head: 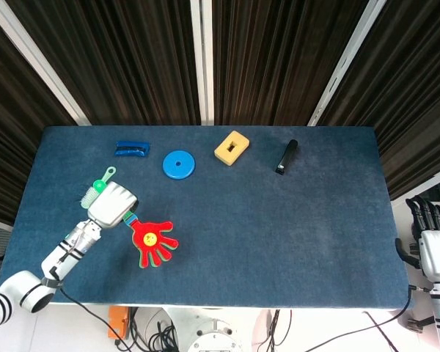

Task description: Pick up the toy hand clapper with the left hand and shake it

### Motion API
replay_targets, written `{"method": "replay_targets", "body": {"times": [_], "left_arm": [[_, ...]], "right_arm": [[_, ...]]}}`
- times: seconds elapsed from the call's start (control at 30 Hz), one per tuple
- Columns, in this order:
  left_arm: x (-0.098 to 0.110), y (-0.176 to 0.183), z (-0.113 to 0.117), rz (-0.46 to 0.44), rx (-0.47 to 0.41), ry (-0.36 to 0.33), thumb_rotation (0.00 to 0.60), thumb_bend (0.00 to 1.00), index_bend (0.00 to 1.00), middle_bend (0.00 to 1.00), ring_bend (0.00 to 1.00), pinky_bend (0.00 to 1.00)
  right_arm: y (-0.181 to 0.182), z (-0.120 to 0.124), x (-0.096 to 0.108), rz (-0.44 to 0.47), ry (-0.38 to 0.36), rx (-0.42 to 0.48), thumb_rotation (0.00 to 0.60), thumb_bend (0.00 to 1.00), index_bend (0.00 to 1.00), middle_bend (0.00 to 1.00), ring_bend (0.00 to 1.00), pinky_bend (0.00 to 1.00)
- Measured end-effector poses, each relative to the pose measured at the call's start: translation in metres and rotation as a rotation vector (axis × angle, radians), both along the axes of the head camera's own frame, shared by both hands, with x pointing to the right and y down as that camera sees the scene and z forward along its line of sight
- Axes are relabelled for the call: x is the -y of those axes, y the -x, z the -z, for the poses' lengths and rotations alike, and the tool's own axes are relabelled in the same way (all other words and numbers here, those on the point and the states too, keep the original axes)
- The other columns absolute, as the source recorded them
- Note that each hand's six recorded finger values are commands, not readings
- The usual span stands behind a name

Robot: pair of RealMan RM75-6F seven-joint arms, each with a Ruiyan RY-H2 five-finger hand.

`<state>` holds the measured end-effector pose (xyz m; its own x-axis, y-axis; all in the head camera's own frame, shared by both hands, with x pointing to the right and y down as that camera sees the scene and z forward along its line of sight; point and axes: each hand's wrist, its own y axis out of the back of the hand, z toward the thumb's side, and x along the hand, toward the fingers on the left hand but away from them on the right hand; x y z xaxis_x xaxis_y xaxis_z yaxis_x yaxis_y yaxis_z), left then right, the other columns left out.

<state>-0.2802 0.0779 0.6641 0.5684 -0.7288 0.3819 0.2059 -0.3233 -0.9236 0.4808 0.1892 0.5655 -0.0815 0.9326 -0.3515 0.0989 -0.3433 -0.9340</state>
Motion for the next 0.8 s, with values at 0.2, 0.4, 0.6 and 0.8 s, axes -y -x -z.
{"method": "replay_targets", "body": {"times": [0.2,0.4,0.6,0.8], "left_arm": [[0.001,-0.002,0.002,0.131,-0.145,0.092,0.6,0.56,1.0,1.0,1.0,1.0],[0.009,0.003,0.007,0.48,-0.579,0.391,0.6,0.57,1.0,1.0,1.0,1.0],[0.021,0.018,0.01,0.917,-1.102,0.713,0.6,0.57,1.0,1.0,1.0,1.0],[0.023,0.019,0.016,1.116,-1.388,0.896,0.6,0.57,1.0,1.0,1.0,1.0]], "right_arm": [[0.0,-0.001,0.0,0.0,0.005,-0.001,0.6,0.33,0.0,0.0,0.0,0.0],[0.001,-0.002,0.0,0.001,0.006,-0.001,0.6,0.33,0.0,0.0,0.0,0.0],[0.001,-0.002,0.0,0.001,0.007,-0.002,0.6,0.33,0.0,0.0,0.0,0.0],[0.003,-0.004,0.0,0.007,0.013,-0.002,0.6,0.33,0.0,0.0,0.0,0.0]]}}
